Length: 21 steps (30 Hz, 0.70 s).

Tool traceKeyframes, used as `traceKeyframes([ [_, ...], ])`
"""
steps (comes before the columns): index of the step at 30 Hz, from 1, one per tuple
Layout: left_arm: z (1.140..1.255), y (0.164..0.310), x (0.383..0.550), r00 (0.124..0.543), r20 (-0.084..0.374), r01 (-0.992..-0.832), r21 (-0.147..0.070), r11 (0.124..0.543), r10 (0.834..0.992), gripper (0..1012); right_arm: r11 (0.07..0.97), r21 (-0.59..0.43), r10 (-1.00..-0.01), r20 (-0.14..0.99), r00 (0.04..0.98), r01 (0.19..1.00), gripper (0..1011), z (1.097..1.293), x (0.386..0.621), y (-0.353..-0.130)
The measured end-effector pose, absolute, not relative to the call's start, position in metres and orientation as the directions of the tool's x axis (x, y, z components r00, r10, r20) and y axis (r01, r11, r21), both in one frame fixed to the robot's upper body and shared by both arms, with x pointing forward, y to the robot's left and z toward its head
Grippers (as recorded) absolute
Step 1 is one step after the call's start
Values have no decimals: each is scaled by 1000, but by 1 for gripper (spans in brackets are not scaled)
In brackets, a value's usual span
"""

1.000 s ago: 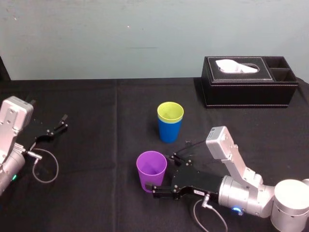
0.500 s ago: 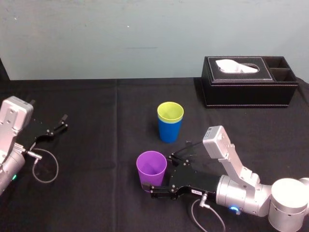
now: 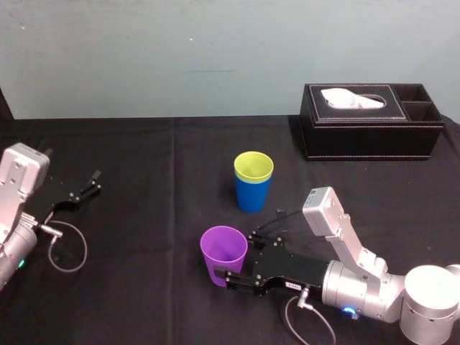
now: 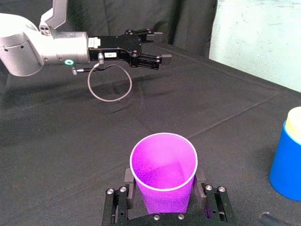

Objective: Stack the three plastic cups sequentially using one hand.

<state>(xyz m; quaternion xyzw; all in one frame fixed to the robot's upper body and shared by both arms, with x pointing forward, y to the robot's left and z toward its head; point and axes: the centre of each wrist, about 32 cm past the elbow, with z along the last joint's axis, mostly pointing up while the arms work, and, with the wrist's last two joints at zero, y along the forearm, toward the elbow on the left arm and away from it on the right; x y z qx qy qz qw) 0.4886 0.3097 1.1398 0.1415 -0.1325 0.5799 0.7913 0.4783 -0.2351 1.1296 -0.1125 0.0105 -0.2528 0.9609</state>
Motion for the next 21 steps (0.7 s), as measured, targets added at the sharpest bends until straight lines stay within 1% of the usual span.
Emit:
traceKeyframes([
  [7, 1140, 310, 489, 292, 374, -955, 70, 287, 880, 1010, 847, -221, -489, 37, 872, 484, 724, 1130, 478, -235],
  [21, 1140, 310, 489, 292, 374, -955, 70, 287, 880, 1010, 846, -220, -489, 38, 871, 485, 720, 1130, 478, -235],
])
